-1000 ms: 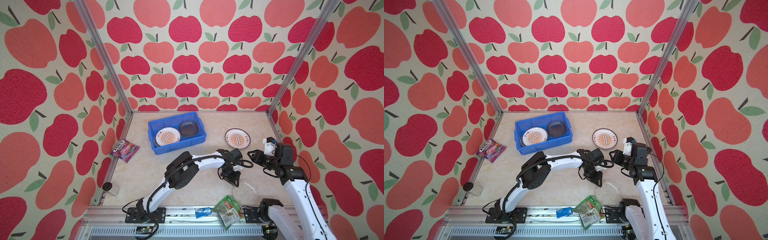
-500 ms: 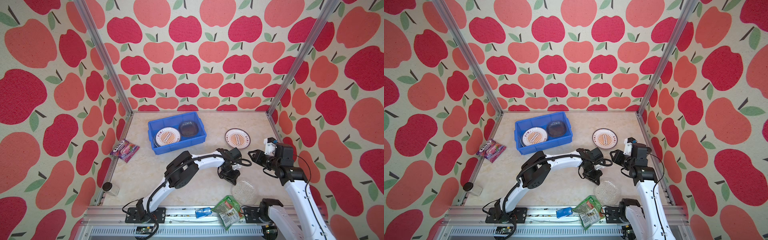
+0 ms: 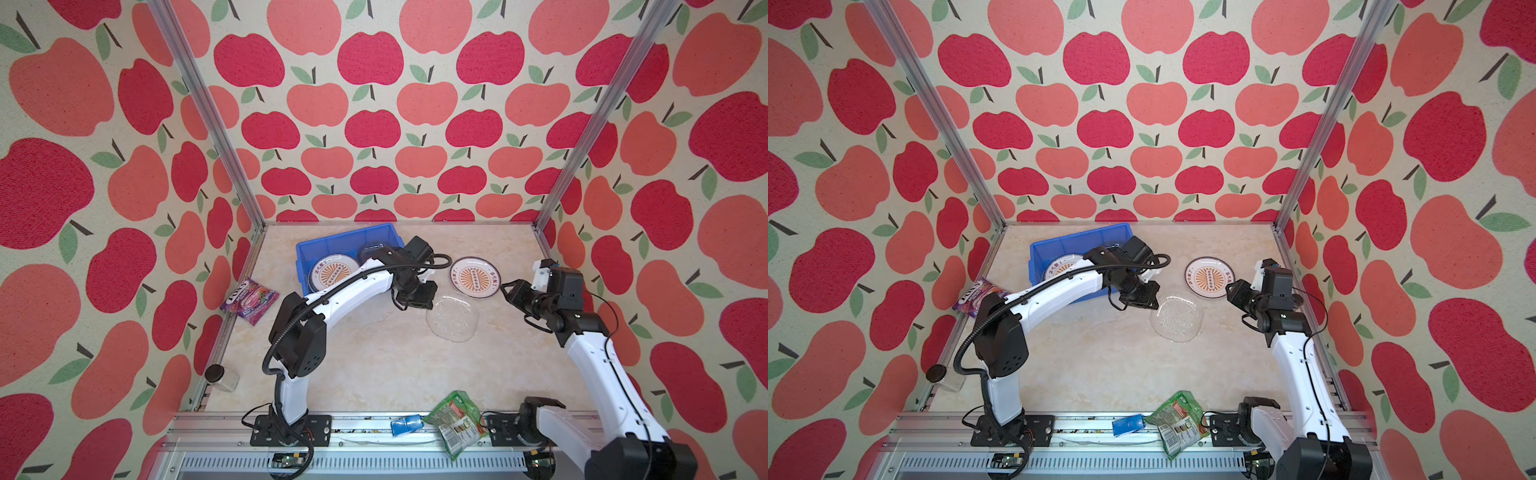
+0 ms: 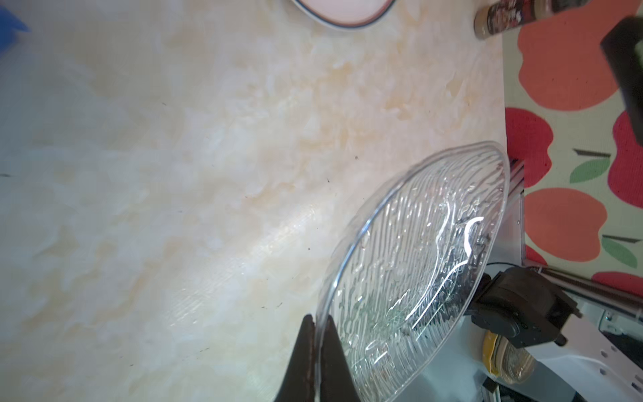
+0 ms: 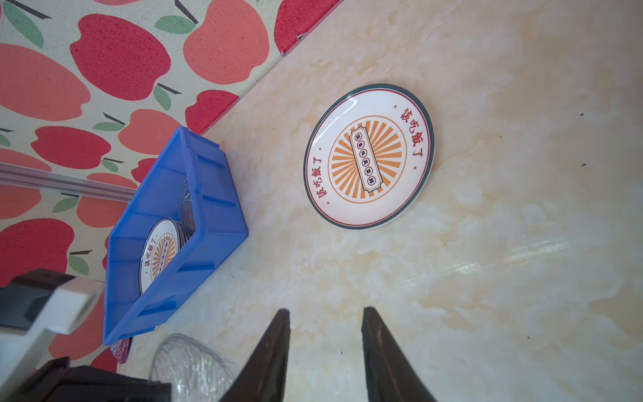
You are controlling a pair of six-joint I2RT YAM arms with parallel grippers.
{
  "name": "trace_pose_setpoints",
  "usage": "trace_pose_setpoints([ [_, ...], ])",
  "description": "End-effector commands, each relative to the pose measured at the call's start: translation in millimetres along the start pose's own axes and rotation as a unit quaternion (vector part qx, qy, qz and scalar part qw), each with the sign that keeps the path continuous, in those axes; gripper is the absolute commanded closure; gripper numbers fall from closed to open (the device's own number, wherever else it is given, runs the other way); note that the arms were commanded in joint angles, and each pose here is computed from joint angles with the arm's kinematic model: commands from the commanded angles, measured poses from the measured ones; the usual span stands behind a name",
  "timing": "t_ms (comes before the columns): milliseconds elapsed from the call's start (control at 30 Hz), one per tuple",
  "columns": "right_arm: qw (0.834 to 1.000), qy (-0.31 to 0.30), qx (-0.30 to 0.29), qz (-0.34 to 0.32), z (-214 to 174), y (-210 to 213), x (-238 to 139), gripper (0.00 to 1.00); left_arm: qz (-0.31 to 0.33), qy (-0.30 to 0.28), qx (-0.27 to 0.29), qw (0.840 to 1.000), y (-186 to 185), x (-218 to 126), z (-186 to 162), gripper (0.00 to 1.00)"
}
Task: Place the plates into the plastic bin on the countertop
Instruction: 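Lift the glass dish and carry it over the bin with the left gripper, then lower the dish into the bin with the left gripper while the right approaches the plate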
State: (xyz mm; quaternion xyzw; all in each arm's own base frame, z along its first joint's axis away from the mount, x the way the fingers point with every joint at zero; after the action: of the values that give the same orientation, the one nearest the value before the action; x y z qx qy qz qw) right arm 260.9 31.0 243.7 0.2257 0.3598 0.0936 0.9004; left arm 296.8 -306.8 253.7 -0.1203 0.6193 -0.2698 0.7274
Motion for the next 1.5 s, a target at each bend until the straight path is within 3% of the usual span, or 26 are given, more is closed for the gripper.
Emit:
trace_pose_setpoints([
  [0, 0.999, -0.03, 0.003, 0.015, 27, 8, 4, 0.62, 0.078, -0.067, -0.056, 0.993, 43, -47, 27, 1.0],
  [167, 1.0, -0.017, 0.006, 0.02, 44, 10, 23, 0.62, 0.082, -0.152, -0.129, 0.977, 96, -79, 71, 1.0],
  [400, 1.0, -0.004, 0.017, 0.025, 59, 9, 44, 0.63, 0.066, -0.195, -0.191, 0.96, 153, -93, 113, 1.0],
  [733, 0.999, 0.009, 0.031, 0.038, 68, 9, 62, 0.63, 0.067, -0.164, -0.222, 0.959, 198, -60, 154, 1.0],
  [1467, 0.998, 0.02, 0.038, 0.049, 68, 8, 73, 0.64, 0.093, -0.123, -0.256, 0.954, 237, -10, 167, 1.0],
])
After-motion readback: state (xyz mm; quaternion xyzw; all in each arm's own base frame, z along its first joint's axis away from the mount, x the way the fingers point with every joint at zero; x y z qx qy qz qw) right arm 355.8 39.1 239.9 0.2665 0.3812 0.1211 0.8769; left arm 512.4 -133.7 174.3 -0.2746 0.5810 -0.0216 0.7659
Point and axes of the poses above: each gripper's point midway between its finger pads, its own x axis out along the fingers, its own y axis along the line the jaws close on, z = x × y, the point moved 8 cm from there along -x, back along the fingers, and after that the axes turned 9 degrees about -x, right-handed, at the moved point
